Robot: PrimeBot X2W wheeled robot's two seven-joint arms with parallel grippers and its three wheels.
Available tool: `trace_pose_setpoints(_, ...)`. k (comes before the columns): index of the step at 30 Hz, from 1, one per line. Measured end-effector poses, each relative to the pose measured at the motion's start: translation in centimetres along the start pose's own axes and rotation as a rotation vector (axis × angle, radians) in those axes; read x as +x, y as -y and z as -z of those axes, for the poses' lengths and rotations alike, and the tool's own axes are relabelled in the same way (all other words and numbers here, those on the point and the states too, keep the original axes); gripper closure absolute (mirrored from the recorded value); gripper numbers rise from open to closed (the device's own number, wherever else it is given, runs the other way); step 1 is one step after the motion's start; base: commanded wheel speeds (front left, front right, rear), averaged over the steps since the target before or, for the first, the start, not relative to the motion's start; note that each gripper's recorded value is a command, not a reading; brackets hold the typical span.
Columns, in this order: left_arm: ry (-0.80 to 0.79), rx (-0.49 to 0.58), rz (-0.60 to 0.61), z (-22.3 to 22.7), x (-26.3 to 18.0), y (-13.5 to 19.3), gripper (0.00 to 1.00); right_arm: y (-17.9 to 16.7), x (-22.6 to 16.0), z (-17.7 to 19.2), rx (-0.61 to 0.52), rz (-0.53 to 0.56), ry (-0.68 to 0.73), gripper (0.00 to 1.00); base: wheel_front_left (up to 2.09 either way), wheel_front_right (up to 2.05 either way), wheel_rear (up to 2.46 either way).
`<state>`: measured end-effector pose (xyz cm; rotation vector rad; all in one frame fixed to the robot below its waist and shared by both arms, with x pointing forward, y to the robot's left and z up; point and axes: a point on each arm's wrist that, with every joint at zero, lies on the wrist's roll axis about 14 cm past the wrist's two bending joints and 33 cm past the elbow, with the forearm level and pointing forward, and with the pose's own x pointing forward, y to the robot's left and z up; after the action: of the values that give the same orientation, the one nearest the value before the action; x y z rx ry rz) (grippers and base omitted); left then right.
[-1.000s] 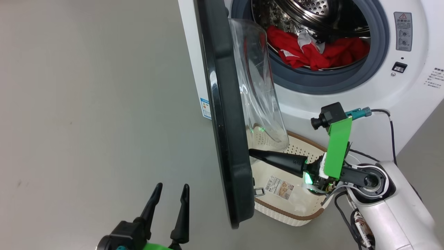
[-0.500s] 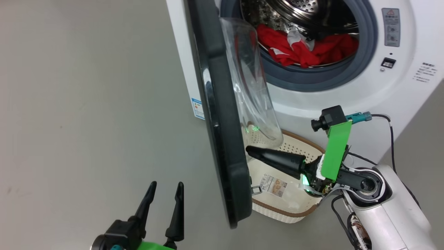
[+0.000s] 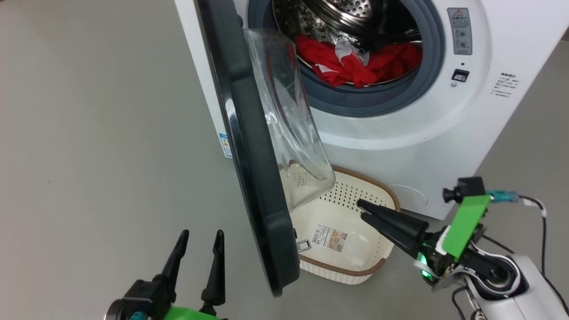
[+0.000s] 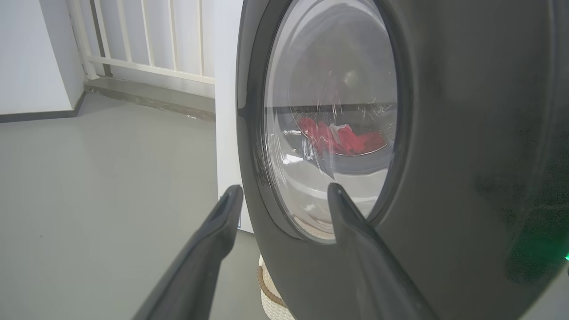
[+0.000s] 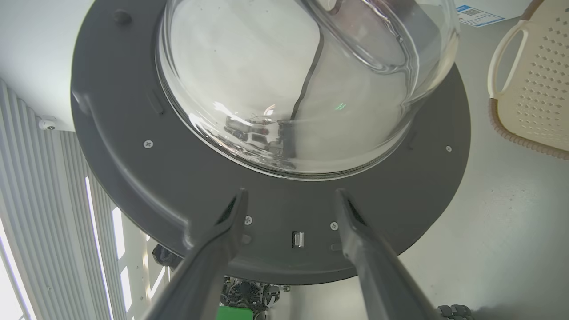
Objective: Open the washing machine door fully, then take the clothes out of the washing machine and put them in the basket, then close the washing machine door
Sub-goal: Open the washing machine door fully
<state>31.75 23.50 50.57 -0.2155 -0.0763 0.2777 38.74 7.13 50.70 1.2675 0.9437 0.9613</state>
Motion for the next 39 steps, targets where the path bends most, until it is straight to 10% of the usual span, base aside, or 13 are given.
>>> trace_pose_setpoints(15, 0.004, -0.001, 0.028, 0.0, 0.3, 0.5, 0.00, 5.0, -5.4, -2.5, -0.054, 0.196, 0.281, 0.00, 0.00, 0.00, 0.00)
trace_pose_setpoints(39, -0.011, -0.003, 0.039, 0.5, -0.1, 0.6, 0.00, 8.1, -9.3, -3.1, -0.616, 0.409, 0.503, 0.00, 0.00, 0.00, 0.00)
